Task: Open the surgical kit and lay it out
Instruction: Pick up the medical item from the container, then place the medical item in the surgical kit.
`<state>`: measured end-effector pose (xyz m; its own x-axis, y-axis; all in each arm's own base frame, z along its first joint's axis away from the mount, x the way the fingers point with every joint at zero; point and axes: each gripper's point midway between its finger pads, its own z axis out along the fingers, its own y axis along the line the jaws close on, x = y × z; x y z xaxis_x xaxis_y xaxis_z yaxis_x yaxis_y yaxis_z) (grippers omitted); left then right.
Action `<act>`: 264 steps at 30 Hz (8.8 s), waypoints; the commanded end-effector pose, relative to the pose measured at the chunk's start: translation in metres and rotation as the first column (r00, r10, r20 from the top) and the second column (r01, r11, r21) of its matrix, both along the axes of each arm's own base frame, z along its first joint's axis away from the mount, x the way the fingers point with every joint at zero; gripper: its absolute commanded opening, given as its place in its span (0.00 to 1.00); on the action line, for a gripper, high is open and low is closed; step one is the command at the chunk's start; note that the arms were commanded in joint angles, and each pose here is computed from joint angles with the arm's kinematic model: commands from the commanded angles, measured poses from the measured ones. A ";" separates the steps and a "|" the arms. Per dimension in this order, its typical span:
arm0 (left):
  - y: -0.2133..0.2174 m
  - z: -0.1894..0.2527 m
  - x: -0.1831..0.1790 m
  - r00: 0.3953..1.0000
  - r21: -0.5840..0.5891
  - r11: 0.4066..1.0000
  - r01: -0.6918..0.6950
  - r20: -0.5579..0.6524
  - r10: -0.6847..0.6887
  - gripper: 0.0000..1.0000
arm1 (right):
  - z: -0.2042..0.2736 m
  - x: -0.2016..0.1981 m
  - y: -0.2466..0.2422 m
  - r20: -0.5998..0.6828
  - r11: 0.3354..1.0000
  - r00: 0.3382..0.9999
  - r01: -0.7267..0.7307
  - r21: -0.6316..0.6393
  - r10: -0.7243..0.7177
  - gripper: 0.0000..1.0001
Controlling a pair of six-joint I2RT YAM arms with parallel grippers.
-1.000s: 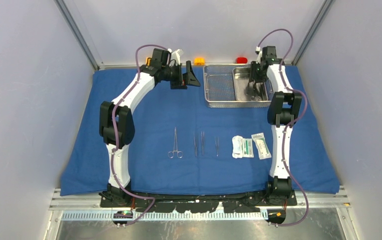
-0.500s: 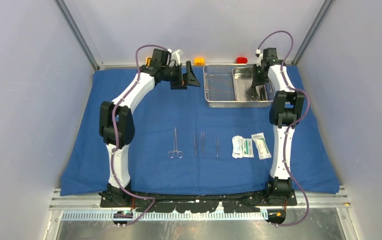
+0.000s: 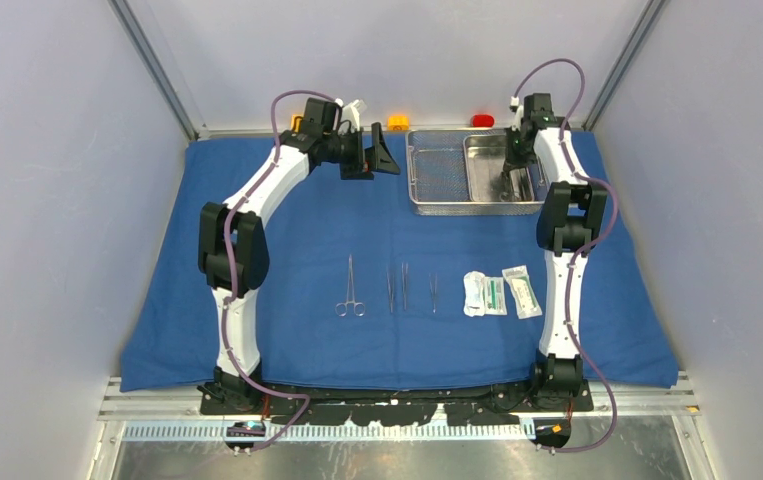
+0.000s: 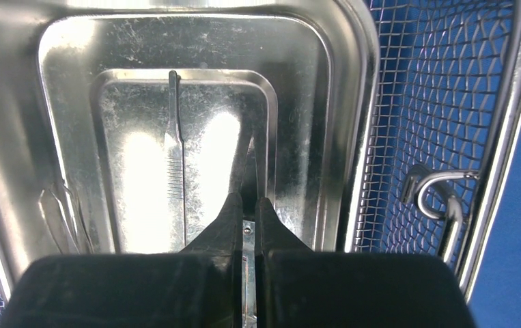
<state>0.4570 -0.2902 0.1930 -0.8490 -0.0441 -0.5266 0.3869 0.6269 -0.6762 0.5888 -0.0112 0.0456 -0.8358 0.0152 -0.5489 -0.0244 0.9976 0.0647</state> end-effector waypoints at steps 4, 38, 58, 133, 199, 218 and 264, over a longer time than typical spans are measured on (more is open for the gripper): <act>-0.004 0.038 -0.002 0.996 -0.048 0.999 0.026 0.090 -0.021 1.00 | 0.064 0.023 0.007 0.161 1.000 0.987 0.006 0.022 -0.010 0.00; -0.078 0.053 0.063 0.971 -0.182 0.982 0.052 0.241 -0.007 0.95 | 0.148 0.031 0.025 0.315 0.986 0.946 0.019 0.163 -0.071 0.01; -0.065 0.065 0.036 0.975 -0.121 0.992 0.016 0.220 0.011 0.90 | 0.203 -0.018 0.101 0.315 0.958 0.940 0.038 0.284 -0.131 0.01; -0.085 0.013 0.001 0.998 -0.396 0.916 0.063 0.015 -0.062 0.00 | 0.192 -0.103 0.258 0.186 0.869 0.982 -0.111 0.483 0.022 0.00; 0.197 -0.094 -0.187 0.963 0.728 0.645 -0.233 0.080 0.259 0.00 | 0.184 -0.223 0.218 0.348 0.792 0.876 -0.461 0.401 0.334 0.43; 0.188 -0.129 -0.186 0.960 0.820 0.546 -0.173 0.016 0.279 0.00 | 0.174 -0.221 0.201 0.323 0.834 0.891 -0.425 0.351 0.318 0.42; 0.158 -0.168 -0.191 0.956 0.826 0.557 -0.082 -0.092 0.278 0.22 | 0.182 -0.227 0.192 0.341 0.843 0.894 -0.407 0.351 0.290 0.41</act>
